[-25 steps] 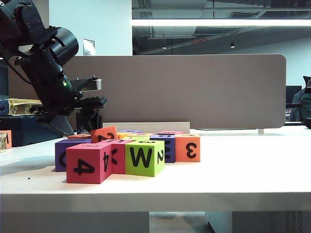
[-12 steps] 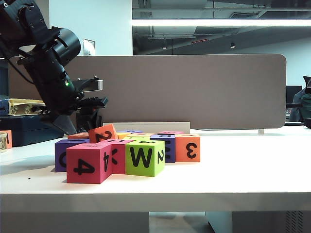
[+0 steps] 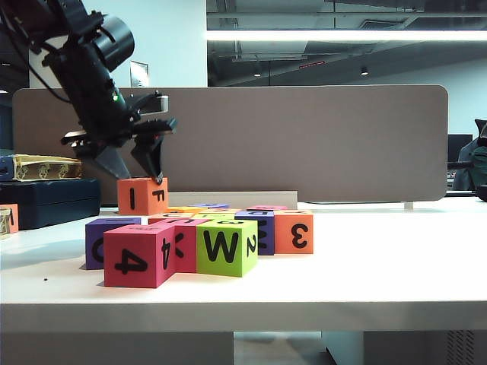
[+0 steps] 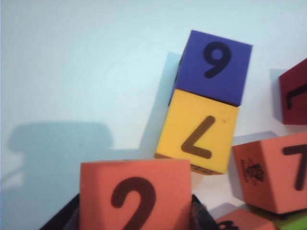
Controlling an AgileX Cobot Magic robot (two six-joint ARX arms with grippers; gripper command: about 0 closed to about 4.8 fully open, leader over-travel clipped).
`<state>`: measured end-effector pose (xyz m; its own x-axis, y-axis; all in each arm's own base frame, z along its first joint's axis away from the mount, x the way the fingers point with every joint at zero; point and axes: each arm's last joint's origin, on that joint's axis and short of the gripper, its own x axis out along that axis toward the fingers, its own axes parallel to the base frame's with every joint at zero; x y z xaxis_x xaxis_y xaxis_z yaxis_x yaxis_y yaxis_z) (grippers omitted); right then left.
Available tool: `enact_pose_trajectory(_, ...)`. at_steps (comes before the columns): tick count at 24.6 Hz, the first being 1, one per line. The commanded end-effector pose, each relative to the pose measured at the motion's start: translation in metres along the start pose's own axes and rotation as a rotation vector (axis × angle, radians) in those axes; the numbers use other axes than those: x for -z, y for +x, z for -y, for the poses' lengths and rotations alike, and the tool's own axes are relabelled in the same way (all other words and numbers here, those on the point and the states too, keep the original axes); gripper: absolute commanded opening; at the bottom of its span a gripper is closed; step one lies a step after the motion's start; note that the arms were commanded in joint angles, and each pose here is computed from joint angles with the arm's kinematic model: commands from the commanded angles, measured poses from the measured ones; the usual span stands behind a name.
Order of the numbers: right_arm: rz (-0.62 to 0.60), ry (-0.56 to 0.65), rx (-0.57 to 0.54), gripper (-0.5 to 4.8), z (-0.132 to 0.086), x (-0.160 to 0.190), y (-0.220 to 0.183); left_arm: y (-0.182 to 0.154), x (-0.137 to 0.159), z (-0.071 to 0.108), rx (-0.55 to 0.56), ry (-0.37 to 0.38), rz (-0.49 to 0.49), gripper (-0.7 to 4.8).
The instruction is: Select the appropriate blocks from the scattered letter blocks on the table and arrange them in a row to spell out "23".
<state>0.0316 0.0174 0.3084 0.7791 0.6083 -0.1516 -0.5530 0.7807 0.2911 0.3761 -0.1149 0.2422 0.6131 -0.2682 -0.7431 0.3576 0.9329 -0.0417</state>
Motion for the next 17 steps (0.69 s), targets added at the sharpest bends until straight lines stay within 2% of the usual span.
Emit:
enact_pose_trajectory(1,0.014,-0.011,0.000,-0.01,-0.001,-0.002,-0.001,-0.010,-0.008,0.004,0.061,-0.042,-0.021,2.68)
enact_pose_trajectory(7,0.014,-0.011,0.002,-0.01,-0.001,-0.002,-0.001,-0.030,-0.024,0.017,0.167,-0.122,-0.075,2.68)
enact_pose_trajectory(12,0.015,-0.011,0.007,-0.01,-0.001,-0.002,-0.001,-0.037,-0.027,0.037,0.191,-0.098,-0.123,2.68)
enact_pose_trajectory(15,0.015,-0.011,0.007,-0.01,-0.001,-0.002,-0.001,-0.038,-0.022,0.076,0.253,-0.019,-0.154,2.68)
enact_pose_trajectory(17,0.015,-0.011,0.007,-0.01,-0.001,-0.002,-0.001,-0.039,-0.020,0.097,0.284,0.003,-0.161,2.68)
